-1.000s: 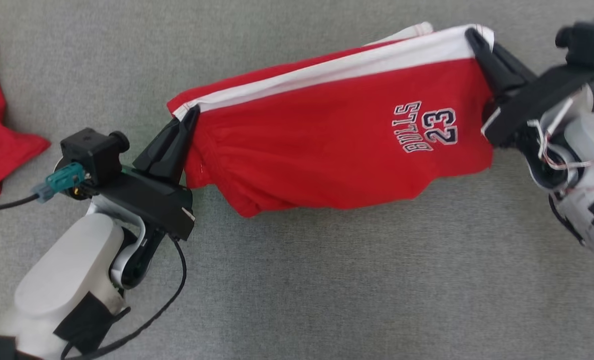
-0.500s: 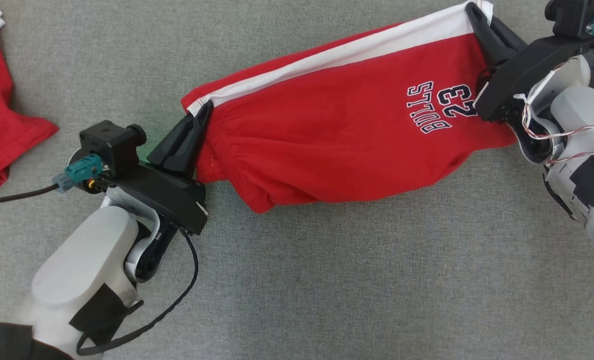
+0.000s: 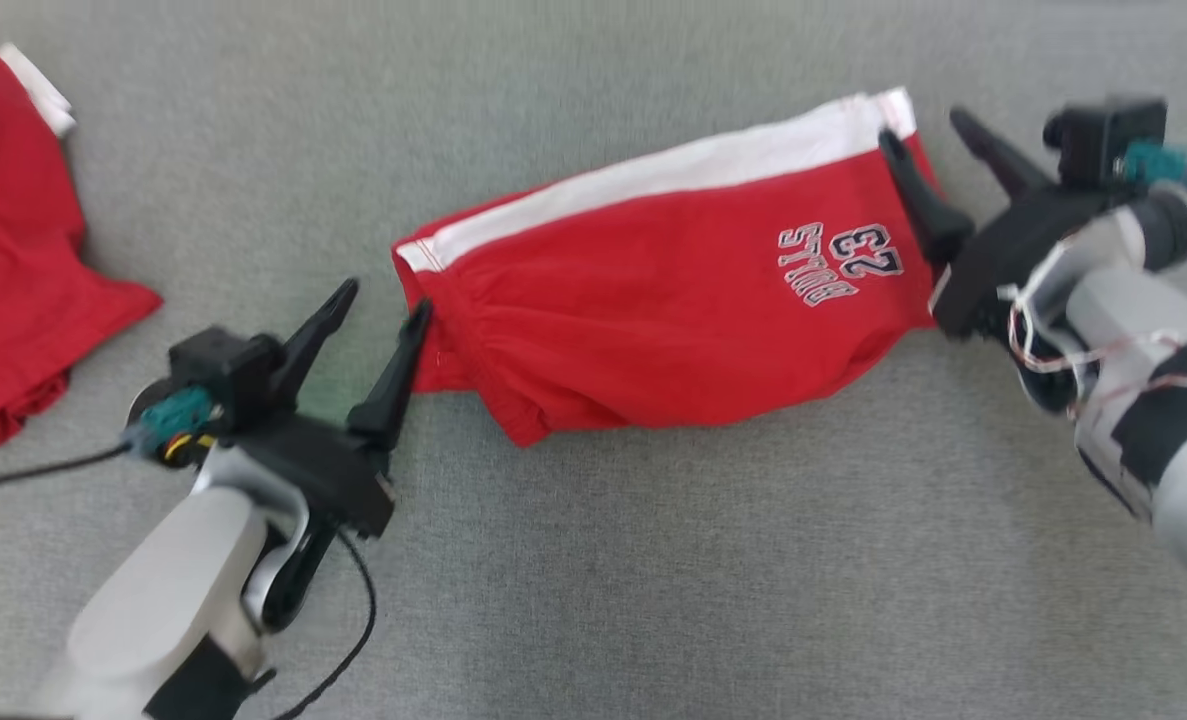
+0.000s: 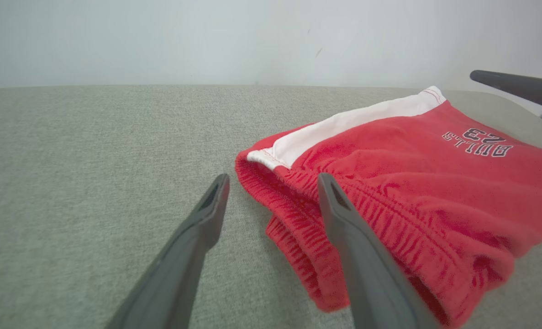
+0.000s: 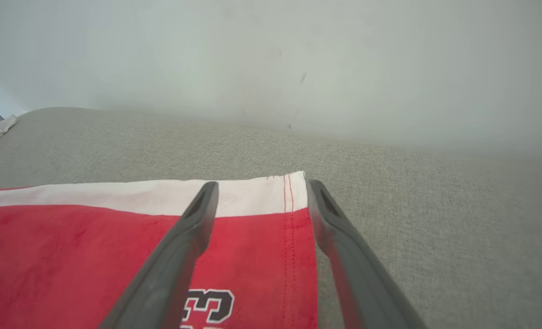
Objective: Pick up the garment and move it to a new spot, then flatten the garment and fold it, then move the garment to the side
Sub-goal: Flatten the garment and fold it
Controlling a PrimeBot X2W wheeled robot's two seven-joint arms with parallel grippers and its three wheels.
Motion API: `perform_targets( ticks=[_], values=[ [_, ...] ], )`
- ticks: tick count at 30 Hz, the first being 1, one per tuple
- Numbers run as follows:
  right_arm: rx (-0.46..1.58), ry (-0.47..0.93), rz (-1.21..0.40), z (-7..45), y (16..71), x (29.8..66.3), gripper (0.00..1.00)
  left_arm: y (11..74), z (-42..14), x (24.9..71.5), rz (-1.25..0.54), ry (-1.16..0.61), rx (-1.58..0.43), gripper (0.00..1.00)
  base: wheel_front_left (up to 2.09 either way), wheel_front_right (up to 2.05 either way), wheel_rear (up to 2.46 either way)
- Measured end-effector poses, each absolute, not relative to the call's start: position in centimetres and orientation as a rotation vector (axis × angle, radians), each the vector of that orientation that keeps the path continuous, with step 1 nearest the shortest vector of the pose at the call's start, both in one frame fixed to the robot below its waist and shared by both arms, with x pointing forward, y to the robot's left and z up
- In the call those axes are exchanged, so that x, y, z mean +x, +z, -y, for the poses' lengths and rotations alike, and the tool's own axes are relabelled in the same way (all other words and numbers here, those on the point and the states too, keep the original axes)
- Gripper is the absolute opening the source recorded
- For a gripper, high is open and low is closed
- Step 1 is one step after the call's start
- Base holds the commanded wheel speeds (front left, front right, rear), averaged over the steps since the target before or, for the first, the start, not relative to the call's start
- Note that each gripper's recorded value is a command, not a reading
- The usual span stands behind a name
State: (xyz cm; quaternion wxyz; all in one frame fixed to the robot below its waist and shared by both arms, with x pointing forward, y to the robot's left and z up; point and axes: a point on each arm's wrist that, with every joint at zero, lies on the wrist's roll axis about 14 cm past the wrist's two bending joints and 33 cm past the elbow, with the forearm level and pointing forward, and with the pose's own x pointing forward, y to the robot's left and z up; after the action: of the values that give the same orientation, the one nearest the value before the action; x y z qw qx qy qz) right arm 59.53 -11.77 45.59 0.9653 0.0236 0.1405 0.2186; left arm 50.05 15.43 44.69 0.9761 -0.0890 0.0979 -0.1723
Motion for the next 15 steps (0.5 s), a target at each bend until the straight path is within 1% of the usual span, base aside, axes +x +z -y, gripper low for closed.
perform_targets(
  ticks=[3, 8, 12, 15],
  values=[
    [0.042, 0.414, -0.280, 13.2, 46.2, 58.2, 1.00, 46.7, -16.4, 49.2, -0.130, -0.319, -0.171, 1.00, 0.00, 0.00, 0.00],
    [0.056, 0.353, -0.240, 16.0, 48.0, 56.6, 1.00, 49.9, -17.9, 47.0, 0.002, -0.204, -0.158, 1.00, 0.00, 0.00, 0.00],
    [0.069, 0.300, -0.237, 18.1, 47.7, 54.8, 1.00, 50.8, -18.4, 44.3, 0.056, -0.134, -0.168, 1.00, 0.00, 0.00, 0.00],
    [0.095, 0.278, -0.253, 18.5, 46.6, 53.3, 1.00, 51.1, -19.0, 42.5, 0.081, -0.085, -0.178, 1.00, 0.00, 0.00, 0.00]
  ],
)
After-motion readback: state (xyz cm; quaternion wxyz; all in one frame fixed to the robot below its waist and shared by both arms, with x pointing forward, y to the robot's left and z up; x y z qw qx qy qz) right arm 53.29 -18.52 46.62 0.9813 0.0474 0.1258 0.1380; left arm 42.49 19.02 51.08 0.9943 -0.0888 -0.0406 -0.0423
